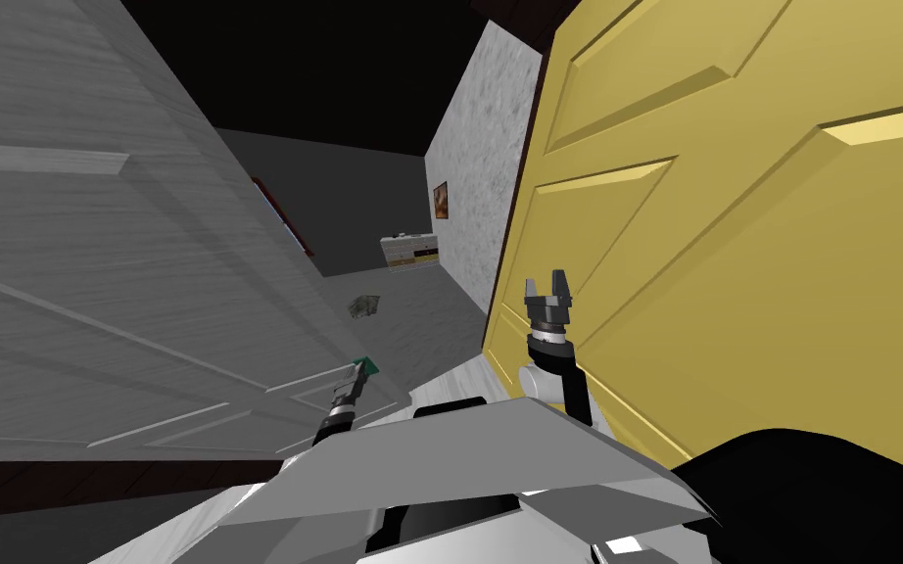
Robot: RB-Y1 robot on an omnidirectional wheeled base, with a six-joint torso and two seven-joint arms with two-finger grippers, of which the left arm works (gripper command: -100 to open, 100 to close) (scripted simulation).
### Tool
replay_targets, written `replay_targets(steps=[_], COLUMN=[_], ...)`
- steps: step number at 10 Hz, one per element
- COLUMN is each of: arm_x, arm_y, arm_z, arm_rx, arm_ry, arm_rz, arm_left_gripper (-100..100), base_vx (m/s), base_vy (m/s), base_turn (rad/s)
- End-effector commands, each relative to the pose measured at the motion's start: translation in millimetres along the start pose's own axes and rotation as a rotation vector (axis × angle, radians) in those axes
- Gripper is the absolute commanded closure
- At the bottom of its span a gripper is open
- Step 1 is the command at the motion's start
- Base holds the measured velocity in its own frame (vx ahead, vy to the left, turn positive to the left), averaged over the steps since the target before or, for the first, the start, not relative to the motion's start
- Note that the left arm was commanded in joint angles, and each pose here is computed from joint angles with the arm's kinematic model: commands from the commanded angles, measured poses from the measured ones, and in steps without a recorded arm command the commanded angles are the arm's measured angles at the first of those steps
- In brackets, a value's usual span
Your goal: Pull the door open
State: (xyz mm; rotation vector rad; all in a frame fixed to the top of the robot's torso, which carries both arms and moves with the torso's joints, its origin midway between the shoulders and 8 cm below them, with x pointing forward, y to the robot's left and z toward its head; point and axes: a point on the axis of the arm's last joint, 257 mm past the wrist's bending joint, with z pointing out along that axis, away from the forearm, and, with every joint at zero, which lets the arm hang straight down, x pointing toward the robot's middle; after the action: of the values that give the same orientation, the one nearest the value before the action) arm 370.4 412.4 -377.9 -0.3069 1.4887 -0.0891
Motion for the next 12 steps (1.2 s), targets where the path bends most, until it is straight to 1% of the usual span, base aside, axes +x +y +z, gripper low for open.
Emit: replay_targets(steps=[1, 2, 3, 4, 6, 7, 8, 9, 10, 11, 12], arm_x=[0.6, 0.6, 0.8, 0.8, 1.2, 1.2, 1.5, 1.5, 1.8, 2.1, 2.1], arm_y=[0.8, 0.8, 1.2, 1.2, 2.1, 2.1, 2.5, 2.5, 2.9, 3.3, 3.3], arm_z=[1.0, 1.0, 1.9, 1.9, 3.6, 3.6, 4.4, 4.4, 5.2, 5.9, 5.9], arm_rx=[-0.008, -0.008, -0.013, -0.013, -0.022, -0.022, -0.027, -0.027, -0.031, -0.035, -0.035], arm_ry=[0.000, 0.000, -0.001, -0.001, -0.003, -0.003, -0.004, -0.004, -0.005, -0.006, -0.006], arm_rz=[-0.063, -0.081, -0.124, -0.131, -0.213, -0.231, -0.274, -0.280, -0.328, -0.361, -0.378], arm_left_gripper=[100, 100, 100, 100, 100, 100, 100, 100, 100, 100, 100], base_vx=[-0.063, -0.046, -0.041, -0.036, -0.052, -0.052, -0.046, -0.030, -0.033, -0.055, -0.045], base_vy=[0.023, 0.015, 0.011, 0.009, 0.017, 0.017, 0.012, 0.010, 0.008, 0.019, 0.015], base_turn=[-0.075, -0.036, -0.044, -0.031, -0.065, -0.041, -0.044, -0.023, -0.047, -0.065, -0.035])
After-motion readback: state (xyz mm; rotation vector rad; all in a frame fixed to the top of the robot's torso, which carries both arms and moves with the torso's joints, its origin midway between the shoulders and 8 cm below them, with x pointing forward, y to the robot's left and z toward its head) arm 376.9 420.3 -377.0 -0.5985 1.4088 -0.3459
